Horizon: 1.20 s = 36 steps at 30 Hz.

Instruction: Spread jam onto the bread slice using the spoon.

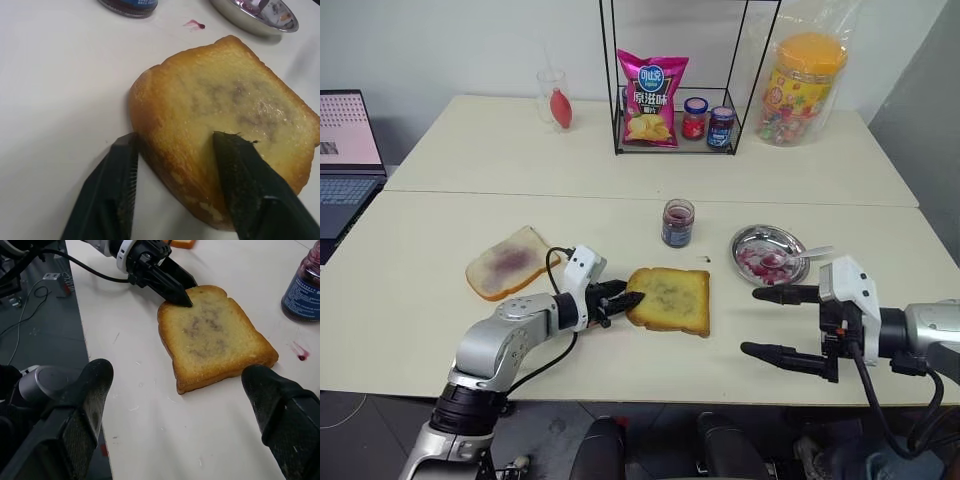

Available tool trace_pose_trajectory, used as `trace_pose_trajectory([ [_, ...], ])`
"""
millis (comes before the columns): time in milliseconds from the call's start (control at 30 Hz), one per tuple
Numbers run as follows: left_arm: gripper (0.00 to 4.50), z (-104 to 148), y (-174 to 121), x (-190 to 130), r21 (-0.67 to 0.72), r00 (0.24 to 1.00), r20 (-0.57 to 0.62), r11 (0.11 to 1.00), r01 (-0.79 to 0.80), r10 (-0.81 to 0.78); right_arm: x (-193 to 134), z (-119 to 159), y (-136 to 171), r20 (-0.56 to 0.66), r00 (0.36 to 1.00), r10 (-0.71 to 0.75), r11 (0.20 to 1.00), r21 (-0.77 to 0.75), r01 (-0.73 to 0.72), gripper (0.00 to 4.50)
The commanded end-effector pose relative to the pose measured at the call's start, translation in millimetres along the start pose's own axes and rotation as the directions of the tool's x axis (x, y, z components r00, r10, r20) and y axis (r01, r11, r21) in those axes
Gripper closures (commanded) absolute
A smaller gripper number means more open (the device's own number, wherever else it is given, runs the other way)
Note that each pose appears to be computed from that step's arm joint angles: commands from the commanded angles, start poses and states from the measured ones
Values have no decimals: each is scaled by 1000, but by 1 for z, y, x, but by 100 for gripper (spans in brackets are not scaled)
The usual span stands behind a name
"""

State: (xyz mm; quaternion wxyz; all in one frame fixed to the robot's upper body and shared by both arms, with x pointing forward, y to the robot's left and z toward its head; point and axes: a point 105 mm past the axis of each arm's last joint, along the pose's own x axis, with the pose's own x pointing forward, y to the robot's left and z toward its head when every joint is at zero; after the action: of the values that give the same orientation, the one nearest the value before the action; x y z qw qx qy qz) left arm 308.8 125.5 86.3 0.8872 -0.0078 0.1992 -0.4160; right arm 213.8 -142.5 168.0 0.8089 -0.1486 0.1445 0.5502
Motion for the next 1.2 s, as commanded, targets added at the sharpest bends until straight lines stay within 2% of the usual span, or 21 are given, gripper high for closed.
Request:
trace_pose_trajectory([
  [33, 114, 24, 8, -24, 176, 997, 53, 982, -65, 57, -3, 7, -1, 21, 999, -33, 997, -71, 34, 0],
  [67, 96, 28, 12, -32, 227, 995, 61, 969, -95, 83, -5, 8, -5, 43, 997, -71, 993, -92, 74, 0],
  [200, 96, 31, 4, -56, 440, 999, 7, 897, -40, 41, -18, 11, -26, 158, 956, -248, 959, -102, 266, 0],
  [300, 96, 46, -10, -66, 560, 999, 6, 828, 31, -41, -36, 2, -43, 210, 892, -401, 910, -21, 414, 0],
  [333, 96, 51, -13, -68, 586, 998, 1, 809, 46, -57, -43, -1, -49, 227, 859, -460, 881, -8, 473, 0],
  [367, 61, 56, -19, -68, 609, 996, -1, 790, 70, -87, -50, -3, -57, 243, 817, -523, 844, 12, 537, 0],
  [400, 55, 60, -25, -67, 624, 993, -2, 776, 95, -119, -57, -3, -66, 266, 764, -588, 799, 40, 600, 0],
  [467, 7, 69, -42, -64, 659, 980, -33, 733, 169, -197, -73, -11, -85, 285, 628, -724, 679, 137, 721, 0],
  [533, 3, 74, -58, -61, 680, 963, -62, 695, 233, -262, -79, -20, -94, 272, 541, -796, 599, 227, 768, 0],
  [667, 3, 77, -75, -60, 682, 931, -127, 652, 332, -342, -78, -34, -105, 240, 443, -864, 503, 364, 784, 0],
  [767, 3, 78, -84, -57, 684, 915, -153, 628, 371, -374, -85, -55, -119, 176, 342, -923, 384, 483, 787, 0],
  [867, 3, 83, -94, -47, 687, 897, -151, 609, 397, -414, -76, -90, -138, 83, 316, -945, 282, 694, 662, 0],
  [933, 3, 83, -94, -41, 676, 898, -147, 621, 398, -416, -70, -96, -148, 74, 313, -947, 260, 750, 608, 0],
  [1200, 3, 80, -98, -30, 652, 886, -147, 630, 421, -440, -43, -98, -168, 107, 373, -922, 269, 869, 415, 0],
])
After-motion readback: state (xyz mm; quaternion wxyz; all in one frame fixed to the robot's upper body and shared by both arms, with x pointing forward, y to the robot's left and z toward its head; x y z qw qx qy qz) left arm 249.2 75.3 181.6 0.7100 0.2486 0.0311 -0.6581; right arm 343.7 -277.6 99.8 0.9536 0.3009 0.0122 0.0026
